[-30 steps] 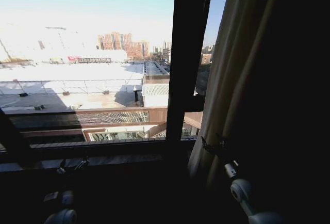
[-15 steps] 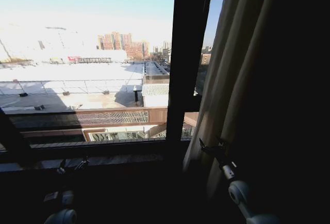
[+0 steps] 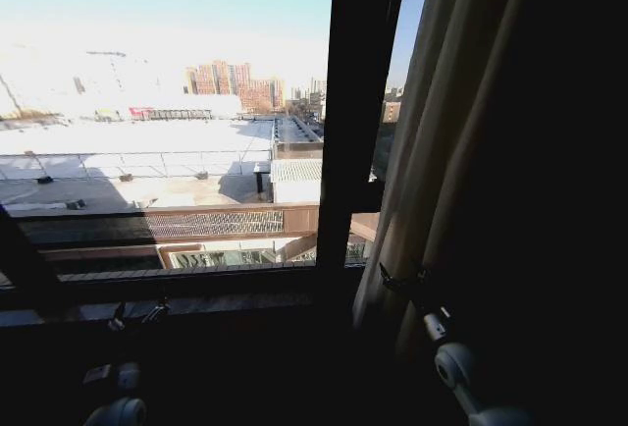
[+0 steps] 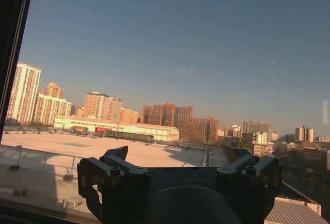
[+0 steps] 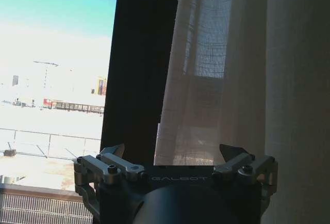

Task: Open the curtains by pulling them apart, changing their state from closed to fully open.

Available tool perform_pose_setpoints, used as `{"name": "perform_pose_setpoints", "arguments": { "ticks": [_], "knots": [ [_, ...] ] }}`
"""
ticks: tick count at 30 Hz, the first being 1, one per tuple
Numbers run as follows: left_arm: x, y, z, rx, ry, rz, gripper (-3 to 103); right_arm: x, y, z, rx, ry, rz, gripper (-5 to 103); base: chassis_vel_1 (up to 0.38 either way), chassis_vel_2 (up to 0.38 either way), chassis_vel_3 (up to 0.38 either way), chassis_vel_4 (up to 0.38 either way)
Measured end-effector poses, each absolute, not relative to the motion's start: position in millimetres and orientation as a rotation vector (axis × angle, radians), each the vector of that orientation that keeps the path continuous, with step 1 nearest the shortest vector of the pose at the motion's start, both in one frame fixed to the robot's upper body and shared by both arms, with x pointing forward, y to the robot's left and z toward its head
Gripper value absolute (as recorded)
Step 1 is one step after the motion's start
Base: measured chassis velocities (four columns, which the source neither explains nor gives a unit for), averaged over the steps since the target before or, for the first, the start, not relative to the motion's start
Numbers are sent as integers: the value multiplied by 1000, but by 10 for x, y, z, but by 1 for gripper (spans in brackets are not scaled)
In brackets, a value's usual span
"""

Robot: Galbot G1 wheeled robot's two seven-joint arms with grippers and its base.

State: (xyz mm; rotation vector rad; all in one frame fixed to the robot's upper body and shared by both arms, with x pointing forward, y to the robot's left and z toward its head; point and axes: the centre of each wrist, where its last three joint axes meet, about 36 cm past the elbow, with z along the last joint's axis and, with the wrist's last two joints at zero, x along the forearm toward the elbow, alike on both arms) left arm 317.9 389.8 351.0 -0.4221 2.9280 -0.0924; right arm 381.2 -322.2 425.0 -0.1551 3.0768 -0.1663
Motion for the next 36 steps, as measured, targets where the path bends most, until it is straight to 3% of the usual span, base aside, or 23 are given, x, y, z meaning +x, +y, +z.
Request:
{"name": "perform_pose_setpoints", "arguments": {
  "ticks": [12, 36],
  "knots": [
    [3179, 3898, 3510, -422, 2928, -92, 100, 3814, -3224, 4249, -154, 3077, -166, 100, 217, 149, -226, -137],
    [3179, 3899, 3510, -422, 2928, -92, 100, 3815, -3225, 4249, -155, 3076, -166, 100, 338, 346, -342, -338]
  ]
}}
